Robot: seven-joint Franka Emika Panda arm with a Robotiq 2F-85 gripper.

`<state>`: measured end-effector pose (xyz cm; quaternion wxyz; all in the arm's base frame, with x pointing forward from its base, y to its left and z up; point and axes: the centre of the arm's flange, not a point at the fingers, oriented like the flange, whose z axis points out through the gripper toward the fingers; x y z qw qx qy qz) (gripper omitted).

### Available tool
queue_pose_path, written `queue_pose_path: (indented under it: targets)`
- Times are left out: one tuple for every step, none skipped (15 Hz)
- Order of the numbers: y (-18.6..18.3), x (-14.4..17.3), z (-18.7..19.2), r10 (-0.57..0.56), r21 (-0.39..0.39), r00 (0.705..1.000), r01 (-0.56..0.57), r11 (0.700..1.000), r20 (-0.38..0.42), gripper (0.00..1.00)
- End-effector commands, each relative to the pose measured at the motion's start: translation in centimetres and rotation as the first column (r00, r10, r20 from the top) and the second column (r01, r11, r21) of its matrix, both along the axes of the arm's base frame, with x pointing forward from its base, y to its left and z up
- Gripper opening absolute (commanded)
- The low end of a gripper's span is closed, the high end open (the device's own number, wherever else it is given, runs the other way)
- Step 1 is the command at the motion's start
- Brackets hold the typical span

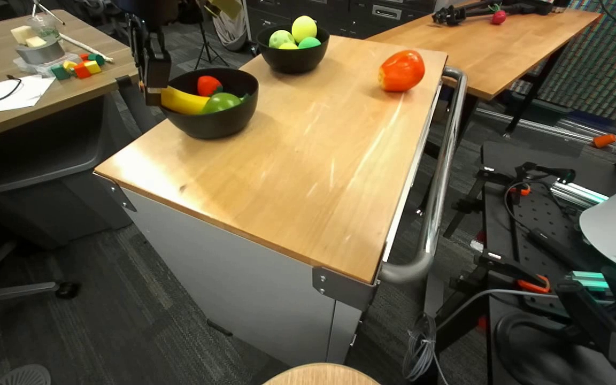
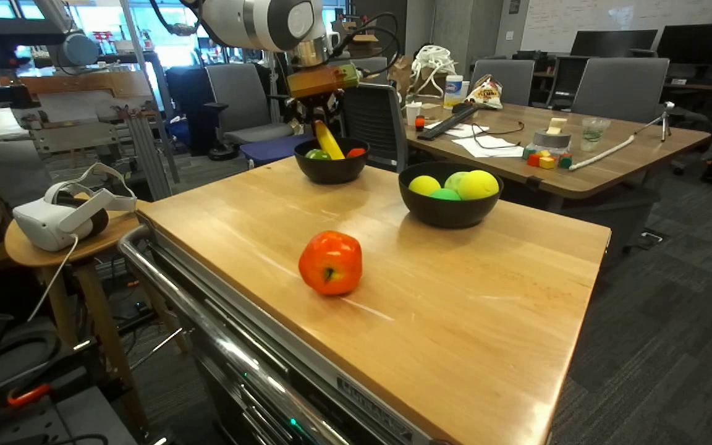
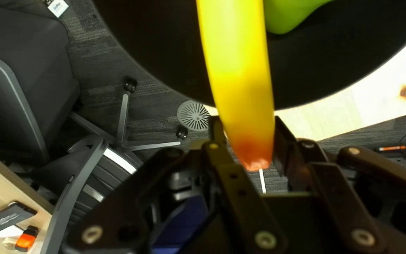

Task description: Remove the fruits from the left and right bowl respectively and put them on the table

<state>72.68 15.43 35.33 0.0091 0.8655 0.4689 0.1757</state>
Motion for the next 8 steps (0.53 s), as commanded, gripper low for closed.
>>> queue_pose_path:
  targets:
    - [0.9, 0.9, 2.2, 0.053, -0.026, 0.998, -0.052, 0.998, 0.017, 0.11]
    - [1.3, 0.7, 3.7, 0.08, -0.059, 0.996, -0.078, 0.995, 0.035, 0.12]
    - [1.9, 0.4, 5.1, 0.112, -0.094, 0.993, -0.108, 0.99, 0.043, 0.11]
    - [2.8, -0.3, 7.0, 0.154, -0.144, 0.986, -0.144, 0.979, 0.064, 0.11]
    - [3.6, -0.9, 8.6, 0.187, -0.186, 0.98, -0.17, 0.968, 0.074, 0.11]
    - [4.8, -1.6, 10.5, 0.212, -0.232, 0.974, -0.189, 0.954, 0.078, 0.11]
    - [5.8, -2.3, 11.9, 0.235, -0.281, 0.969, -0.204, 0.938, 0.078, 0.11]
    - [7.0, -3.2, 13.0, 0.247, -0.333, 0.967, -0.212, 0.919, 0.063, 0.11]
